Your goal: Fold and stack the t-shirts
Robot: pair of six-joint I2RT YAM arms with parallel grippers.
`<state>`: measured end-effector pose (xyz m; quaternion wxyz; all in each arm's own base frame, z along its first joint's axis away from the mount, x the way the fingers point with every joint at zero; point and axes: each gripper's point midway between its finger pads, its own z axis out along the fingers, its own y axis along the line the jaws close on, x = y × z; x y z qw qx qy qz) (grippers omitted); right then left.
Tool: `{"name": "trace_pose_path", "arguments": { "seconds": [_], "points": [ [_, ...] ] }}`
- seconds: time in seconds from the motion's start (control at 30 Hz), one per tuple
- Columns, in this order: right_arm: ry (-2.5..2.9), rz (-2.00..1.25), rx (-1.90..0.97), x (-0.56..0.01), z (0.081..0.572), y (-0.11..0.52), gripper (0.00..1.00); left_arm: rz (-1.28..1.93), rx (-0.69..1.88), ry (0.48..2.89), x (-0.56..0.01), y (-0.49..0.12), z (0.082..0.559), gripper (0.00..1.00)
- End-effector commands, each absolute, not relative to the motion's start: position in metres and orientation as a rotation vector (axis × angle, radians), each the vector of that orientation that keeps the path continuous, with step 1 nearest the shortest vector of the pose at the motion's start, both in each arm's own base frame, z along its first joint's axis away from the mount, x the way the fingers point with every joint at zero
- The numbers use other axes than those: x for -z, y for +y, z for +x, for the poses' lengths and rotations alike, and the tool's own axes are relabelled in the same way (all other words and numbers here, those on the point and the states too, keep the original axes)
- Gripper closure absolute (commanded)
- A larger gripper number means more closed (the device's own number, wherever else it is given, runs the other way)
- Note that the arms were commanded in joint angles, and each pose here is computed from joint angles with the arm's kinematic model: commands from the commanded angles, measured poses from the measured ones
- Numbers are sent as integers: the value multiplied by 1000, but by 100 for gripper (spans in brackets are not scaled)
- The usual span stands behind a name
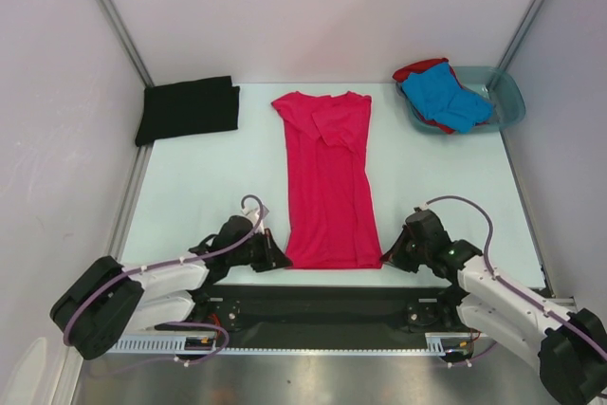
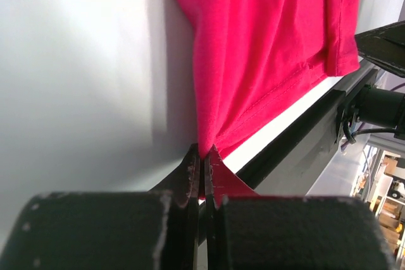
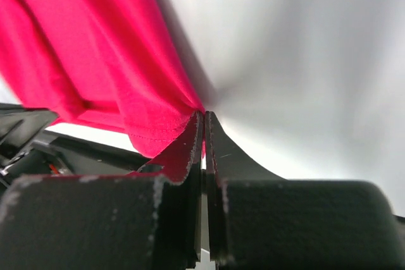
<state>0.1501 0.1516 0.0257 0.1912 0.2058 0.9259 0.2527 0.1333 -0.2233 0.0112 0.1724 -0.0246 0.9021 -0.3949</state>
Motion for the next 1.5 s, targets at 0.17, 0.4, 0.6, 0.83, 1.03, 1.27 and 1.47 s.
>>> {"name": "trace_pose_path", "arguments": {
  "seconds": [0.17, 0.4, 0.6, 0.83, 1.03, 1.27, 1.47],
  "points": [
    [2695, 577, -511, -5, 135, 129, 100, -111, 833, 2822, 48, -170, 83, 100],
    [2697, 579, -429, -8, 139, 129, 100, -142, 804, 2872, 53, -159, 68, 77],
    [2692, 562, -341, -12, 142, 128, 100, -226, 747, 2830, 45, -147, 70, 61],
    [2585, 525, -315, -44, 160, 124, 61, -230, 873, 2578, 4, -167, 110, 51],
    [2479, 480, -323, -79, 176, 122, 47, -145, 883, 2536, -14, -190, 141, 30],
    [2467, 432, -355, -79, 188, 134, 45, -49, 978, 2543, -19, -231, 167, 28],
    [2486, 424, -398, -73, 189, 143, 46, -24, 1062, 2572, -12, -256, 172, 27]
  ]
}}
